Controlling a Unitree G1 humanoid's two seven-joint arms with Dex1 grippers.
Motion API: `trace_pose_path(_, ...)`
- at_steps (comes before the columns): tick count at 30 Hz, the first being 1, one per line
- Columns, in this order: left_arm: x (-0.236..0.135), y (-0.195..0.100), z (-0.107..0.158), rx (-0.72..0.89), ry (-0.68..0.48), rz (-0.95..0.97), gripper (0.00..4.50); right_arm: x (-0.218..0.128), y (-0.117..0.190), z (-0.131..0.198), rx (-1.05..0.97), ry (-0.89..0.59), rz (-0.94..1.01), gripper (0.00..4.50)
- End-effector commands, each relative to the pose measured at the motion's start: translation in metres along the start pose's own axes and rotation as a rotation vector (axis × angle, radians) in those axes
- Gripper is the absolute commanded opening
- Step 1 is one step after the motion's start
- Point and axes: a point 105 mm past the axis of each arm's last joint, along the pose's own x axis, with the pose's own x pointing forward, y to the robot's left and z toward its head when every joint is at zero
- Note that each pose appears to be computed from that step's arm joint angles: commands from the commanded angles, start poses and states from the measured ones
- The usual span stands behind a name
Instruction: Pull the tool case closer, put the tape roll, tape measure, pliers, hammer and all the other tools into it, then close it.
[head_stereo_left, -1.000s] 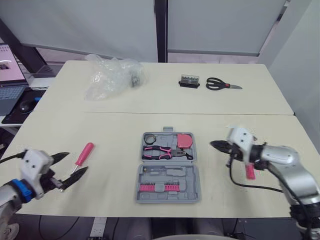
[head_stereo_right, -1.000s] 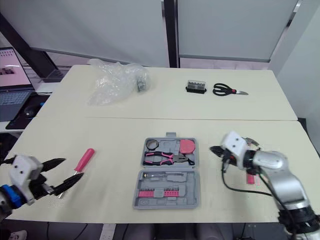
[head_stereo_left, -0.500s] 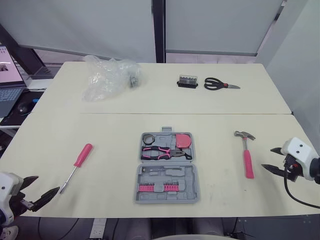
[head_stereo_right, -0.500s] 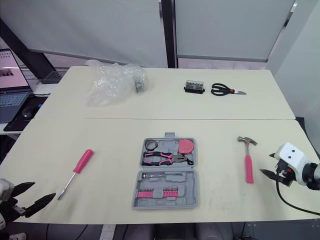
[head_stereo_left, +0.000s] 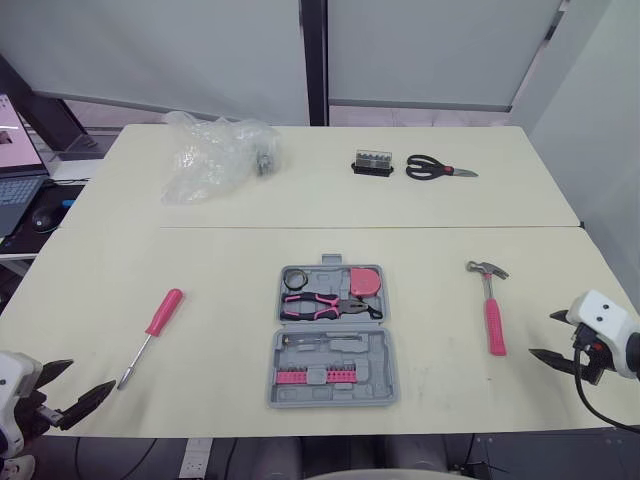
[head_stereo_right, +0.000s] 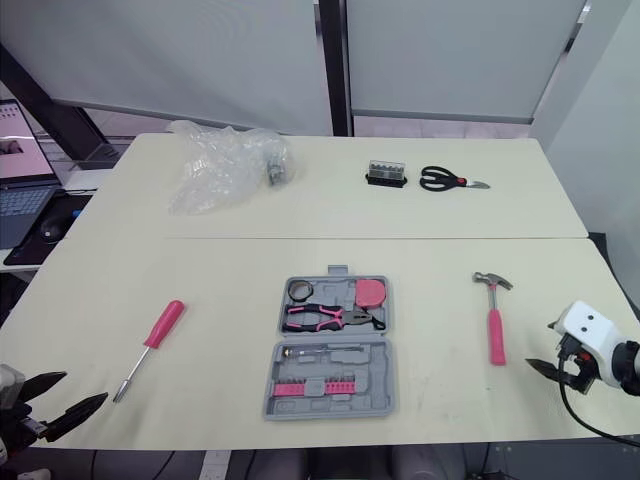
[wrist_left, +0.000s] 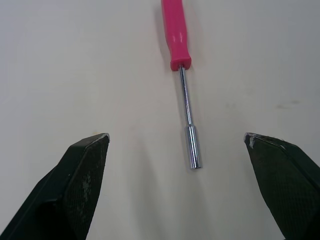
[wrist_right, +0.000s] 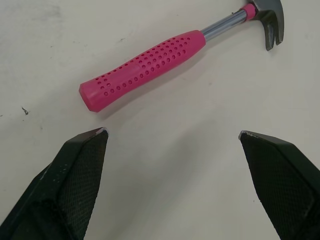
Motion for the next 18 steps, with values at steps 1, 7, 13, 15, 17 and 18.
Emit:
trace_pose_path(1,-0.008,0.006,0.011,0.060,-0.008,-0.001,4.50,-0.009,-0.009,0.005,-0.049,-0.016,-0.051,4.46)
trace_pose_path(7,0.023,-0.040,0.058,0.216,-0.095,-0.251,4.50,-0.008,-0.008,0.023,-0.002,-0.104,-0.079,4.46)
trace_pose_path(13,0.051,-0.105,0.131,0.346,-0.272,-0.505,4.50,0.011,-0.001,0.047,0.117,-0.167,-0.132,4.46)
trace_pose_path(15,0.055,-0.127,0.147,0.379,-0.313,-0.587,4.50,0.022,-0.008,0.052,0.215,-0.180,-0.198,4.46)
trace_pose_path(17,0.056,-0.147,0.163,0.417,-0.345,-0.669,4.50,0.034,-0.011,0.056,0.302,-0.179,-0.236,4.46)
trace_pose_path(18,0.056,-0.155,0.169,0.437,-0.356,-0.708,4.50,0.039,-0.012,0.058,0.335,-0.172,-0.242,4.46)
